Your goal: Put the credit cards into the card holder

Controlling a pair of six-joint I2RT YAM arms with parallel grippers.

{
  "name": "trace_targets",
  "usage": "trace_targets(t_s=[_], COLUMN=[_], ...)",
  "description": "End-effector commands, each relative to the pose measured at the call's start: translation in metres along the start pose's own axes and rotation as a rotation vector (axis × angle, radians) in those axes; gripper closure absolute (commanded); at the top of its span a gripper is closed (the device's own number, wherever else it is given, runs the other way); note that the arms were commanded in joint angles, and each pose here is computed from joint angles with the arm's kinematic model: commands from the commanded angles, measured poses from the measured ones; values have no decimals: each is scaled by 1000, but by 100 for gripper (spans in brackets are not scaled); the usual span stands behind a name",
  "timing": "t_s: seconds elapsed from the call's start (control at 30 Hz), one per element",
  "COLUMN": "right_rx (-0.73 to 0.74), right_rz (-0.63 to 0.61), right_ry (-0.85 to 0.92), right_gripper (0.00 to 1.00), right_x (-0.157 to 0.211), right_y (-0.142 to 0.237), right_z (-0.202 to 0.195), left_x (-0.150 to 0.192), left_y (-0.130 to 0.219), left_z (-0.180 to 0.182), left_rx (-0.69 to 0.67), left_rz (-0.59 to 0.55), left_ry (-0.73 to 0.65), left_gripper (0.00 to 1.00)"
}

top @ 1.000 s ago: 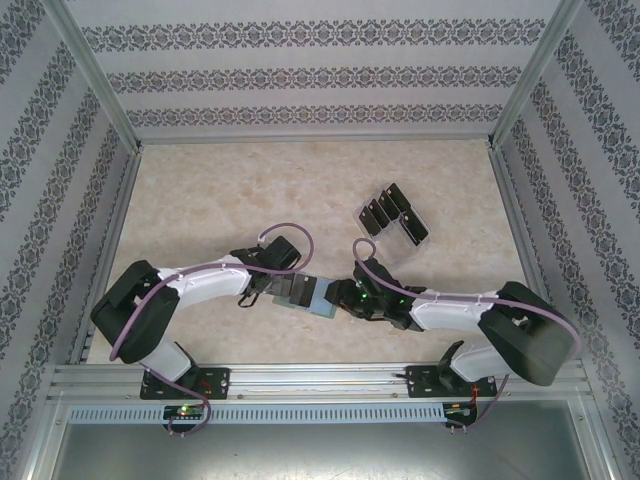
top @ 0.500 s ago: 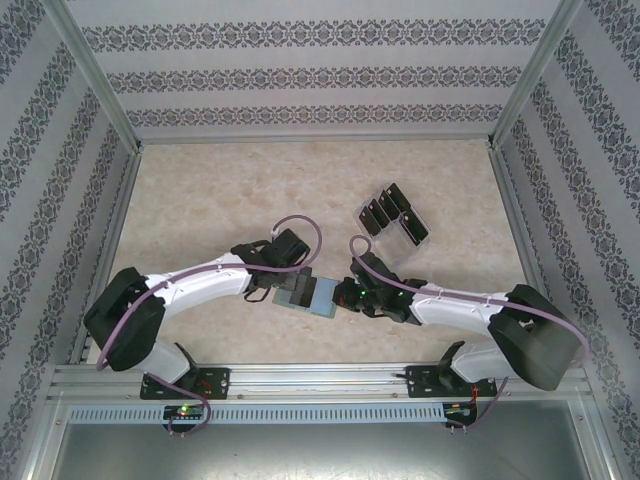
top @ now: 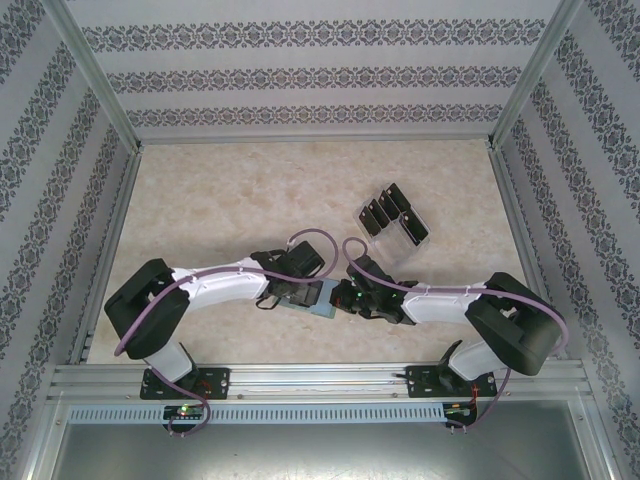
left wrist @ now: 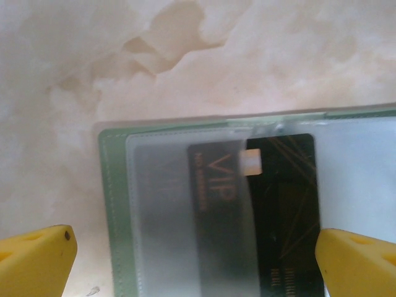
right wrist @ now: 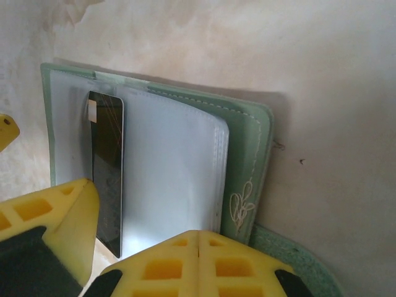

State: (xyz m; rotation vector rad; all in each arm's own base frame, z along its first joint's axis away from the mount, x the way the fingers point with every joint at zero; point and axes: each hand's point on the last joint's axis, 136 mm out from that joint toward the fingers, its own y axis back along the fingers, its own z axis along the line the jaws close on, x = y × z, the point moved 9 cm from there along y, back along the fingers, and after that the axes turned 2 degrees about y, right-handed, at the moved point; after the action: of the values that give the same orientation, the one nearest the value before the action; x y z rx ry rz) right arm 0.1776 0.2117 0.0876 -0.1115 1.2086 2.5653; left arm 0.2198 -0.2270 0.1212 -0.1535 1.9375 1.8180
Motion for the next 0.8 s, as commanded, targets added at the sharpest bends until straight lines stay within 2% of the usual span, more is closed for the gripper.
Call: trace_targets(t_s=[0.0, 0.4, 0.77], right_rx=[17, 34, 63], right_rz=[2, 1, 6], right_ry=[-2, -10, -17], right_gripper=[100, 100, 100], right_x=[5, 7, 9], right_y=[-3, -3, -4], right_z=[-6, -11, -16], left_x=[-5, 7, 13], left_y=[1, -18, -9], left_z=[-11, -6, 14], left_rx=[27, -57, -144], left_rz=[-44, 22, 13], left_ry=[-8, -18, 0], left_gripper=[0, 0, 0])
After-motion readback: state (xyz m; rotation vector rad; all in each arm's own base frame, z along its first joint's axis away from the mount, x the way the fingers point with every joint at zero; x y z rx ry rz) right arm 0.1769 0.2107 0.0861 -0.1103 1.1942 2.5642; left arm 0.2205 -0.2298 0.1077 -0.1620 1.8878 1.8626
